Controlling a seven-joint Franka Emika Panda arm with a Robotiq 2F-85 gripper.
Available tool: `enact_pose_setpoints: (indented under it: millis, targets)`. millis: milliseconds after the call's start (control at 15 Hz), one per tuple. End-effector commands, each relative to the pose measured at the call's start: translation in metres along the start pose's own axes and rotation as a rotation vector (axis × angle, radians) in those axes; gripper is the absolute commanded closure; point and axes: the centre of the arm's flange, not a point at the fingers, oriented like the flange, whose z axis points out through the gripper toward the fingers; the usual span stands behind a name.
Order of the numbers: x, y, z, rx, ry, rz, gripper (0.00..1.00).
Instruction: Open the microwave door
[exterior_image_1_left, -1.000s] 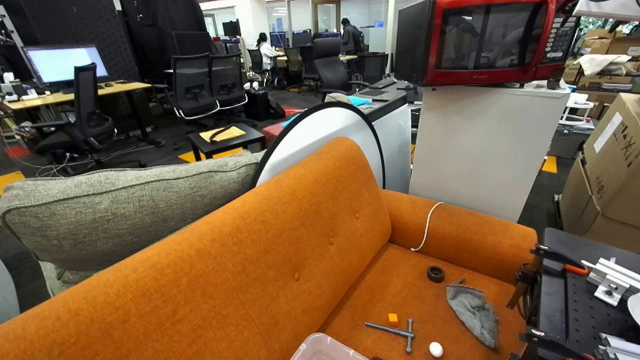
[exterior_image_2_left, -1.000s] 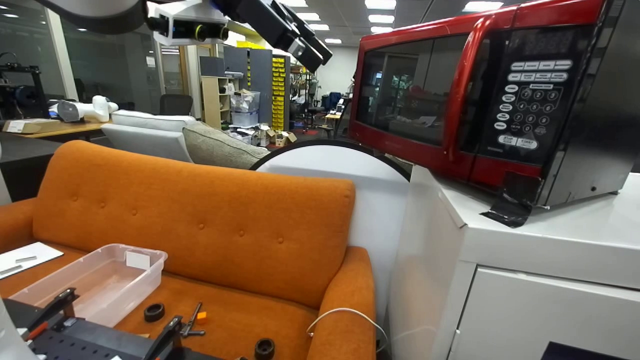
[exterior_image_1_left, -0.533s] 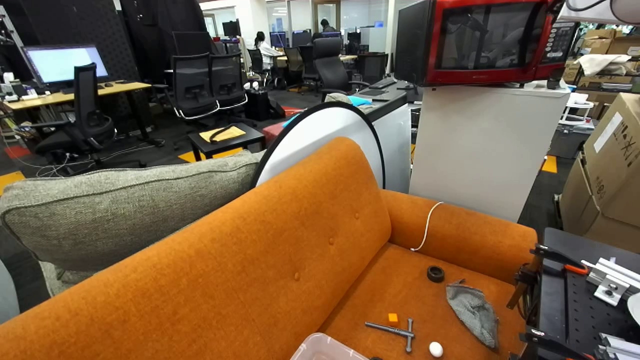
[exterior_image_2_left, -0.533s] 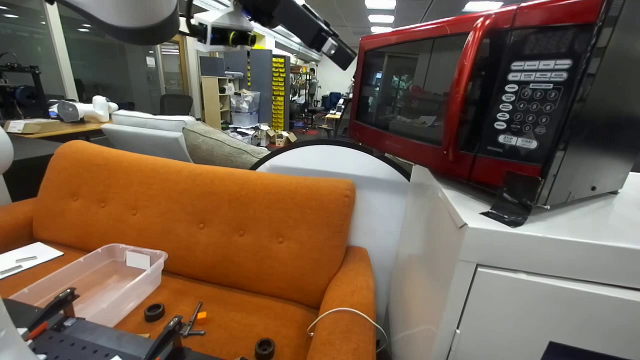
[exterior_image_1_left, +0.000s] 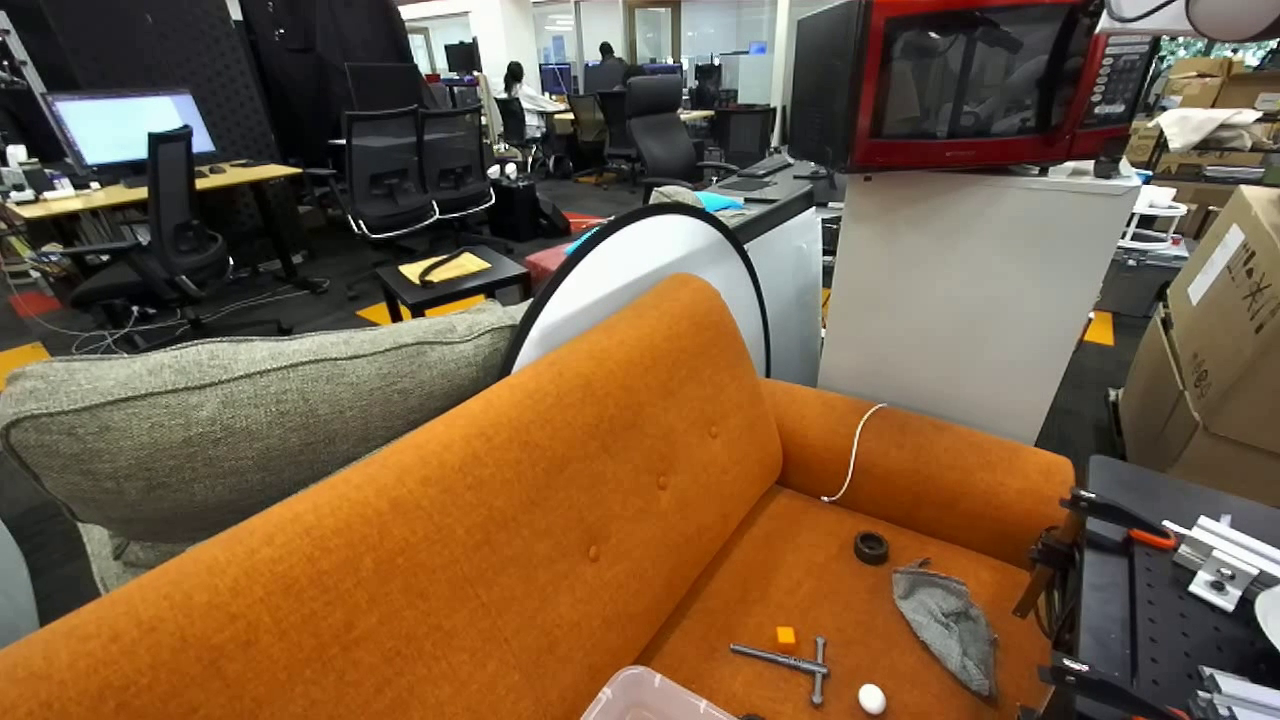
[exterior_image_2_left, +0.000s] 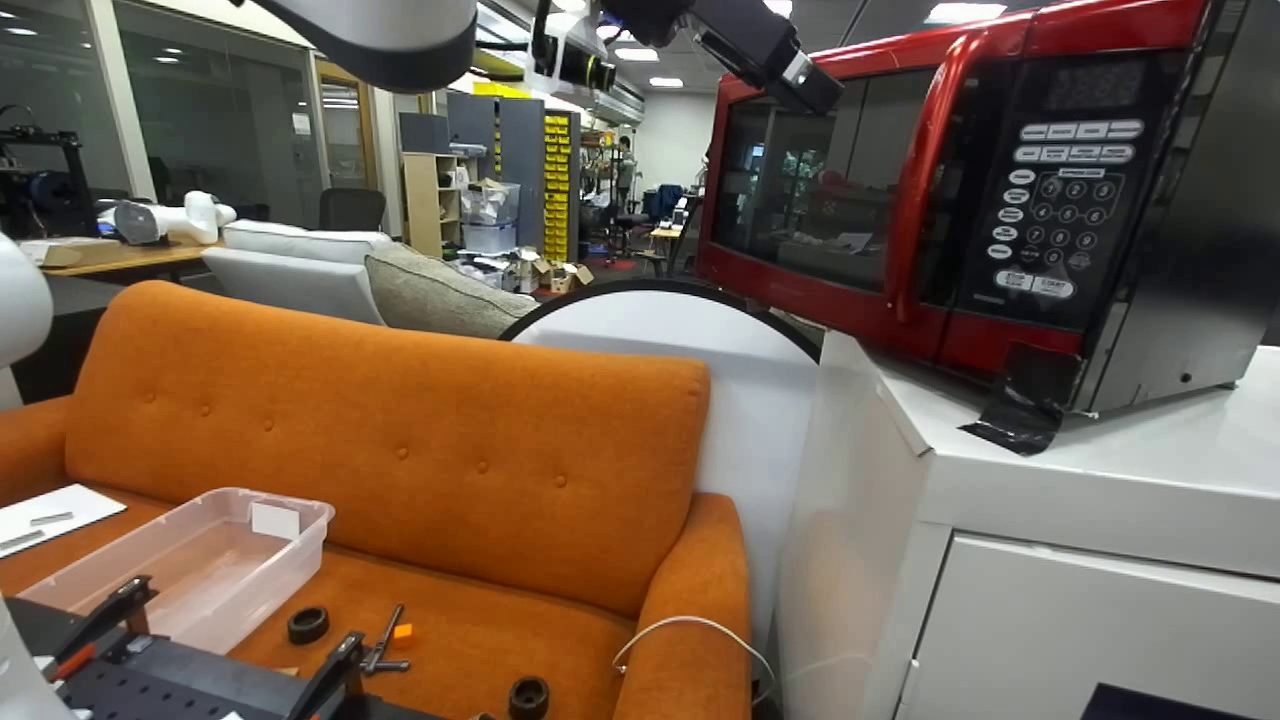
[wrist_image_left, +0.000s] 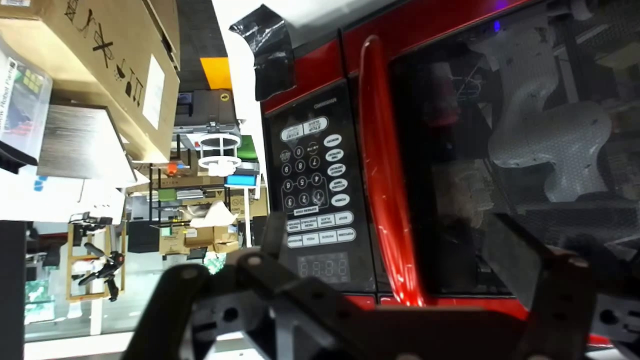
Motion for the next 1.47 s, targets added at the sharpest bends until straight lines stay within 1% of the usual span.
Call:
enact_pose_setpoints:
  millis: [0,467,600,800,1000,1067,1200,1267,1333,1400]
  targets:
    - [0.0,-0.001,-0.001,0.002,0.001,-0.002,0.0]
    - [0.0,-0.003,-0.002,0.003,0.004,-0.005,0.0]
    - [-0.003,0.003,0.0,0.028,-0.008,-0.032,0.0]
    - [-0.005,0.018,0.011,0.064,-0.051,-0.093,0.0]
    - [0.003,0.032,0.027,0.117,-0.097,-0.166,0.0]
    - [0.004,0.035,0.033,0.134,-0.098,-0.178,0.0]
    - [0.006,0.034,0.043,0.173,-0.064,-0.177,0.0]
    - [0.009,0.031,0.048,0.186,-0.037,-0.171,0.0]
    - [0.013,0.027,0.053,0.181,-0.004,-0.156,0.0]
    - [0.003,0.032,0.041,0.156,-0.043,-0.157,0.0]
